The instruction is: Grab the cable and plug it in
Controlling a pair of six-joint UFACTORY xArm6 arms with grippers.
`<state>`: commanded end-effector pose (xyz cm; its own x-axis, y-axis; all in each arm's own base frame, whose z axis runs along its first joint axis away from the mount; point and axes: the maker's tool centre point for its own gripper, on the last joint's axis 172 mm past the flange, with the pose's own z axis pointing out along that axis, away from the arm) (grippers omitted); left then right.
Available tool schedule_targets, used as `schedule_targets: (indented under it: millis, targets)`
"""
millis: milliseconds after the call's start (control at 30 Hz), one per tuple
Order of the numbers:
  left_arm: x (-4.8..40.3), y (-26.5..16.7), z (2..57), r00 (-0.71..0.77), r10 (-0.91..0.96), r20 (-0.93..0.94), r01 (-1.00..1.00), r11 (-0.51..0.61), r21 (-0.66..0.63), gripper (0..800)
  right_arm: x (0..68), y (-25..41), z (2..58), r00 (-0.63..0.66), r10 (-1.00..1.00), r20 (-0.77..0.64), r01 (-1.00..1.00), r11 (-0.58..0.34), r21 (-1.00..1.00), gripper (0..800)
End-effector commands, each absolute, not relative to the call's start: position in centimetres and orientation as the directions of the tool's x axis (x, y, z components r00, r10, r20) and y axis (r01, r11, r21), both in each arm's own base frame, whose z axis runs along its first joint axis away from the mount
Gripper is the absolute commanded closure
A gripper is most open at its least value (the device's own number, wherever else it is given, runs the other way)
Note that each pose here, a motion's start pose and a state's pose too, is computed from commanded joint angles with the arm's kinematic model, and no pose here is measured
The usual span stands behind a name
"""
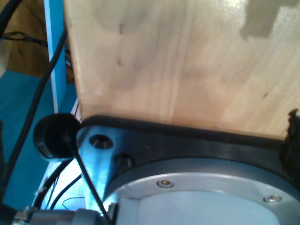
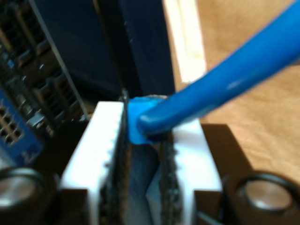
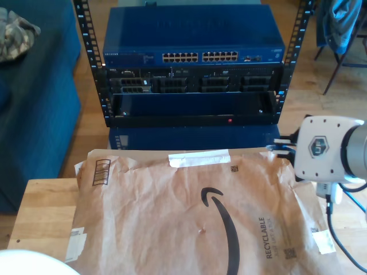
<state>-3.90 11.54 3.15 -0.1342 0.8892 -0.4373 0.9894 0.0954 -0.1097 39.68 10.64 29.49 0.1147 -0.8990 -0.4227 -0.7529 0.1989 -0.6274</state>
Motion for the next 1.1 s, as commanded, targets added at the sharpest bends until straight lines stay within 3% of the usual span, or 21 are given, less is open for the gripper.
schedule_targets:
  millis: [333, 833, 1100]
  targets:
    - [-3.9, 11.5, 3.2, -0.133, 0.889, -0.437, 0.99, 0.094, -0.109, 0, 47.1, 20.2, 30.7, 0.225, -0.898, -0.379, -0.742, 0.095, -0.664, 798]
    - [-3.9, 11.5, 3.2, -0.134, 0.889, -0.437, 0.989, 0.095, -0.11, 0, 51.3, 18.0, 35.9, 0.228, -0.92, -0.318, -0.643, 0.103, -0.759, 798]
    - [-3.9, 11.5, 3.1, -0.133, 0.889, -0.438, 0.99, 0.095, -0.108, 0, 50.4, 17.9, 33.1, 0.25, -0.933, -0.258, -0.662, 0.029, -0.749, 798]
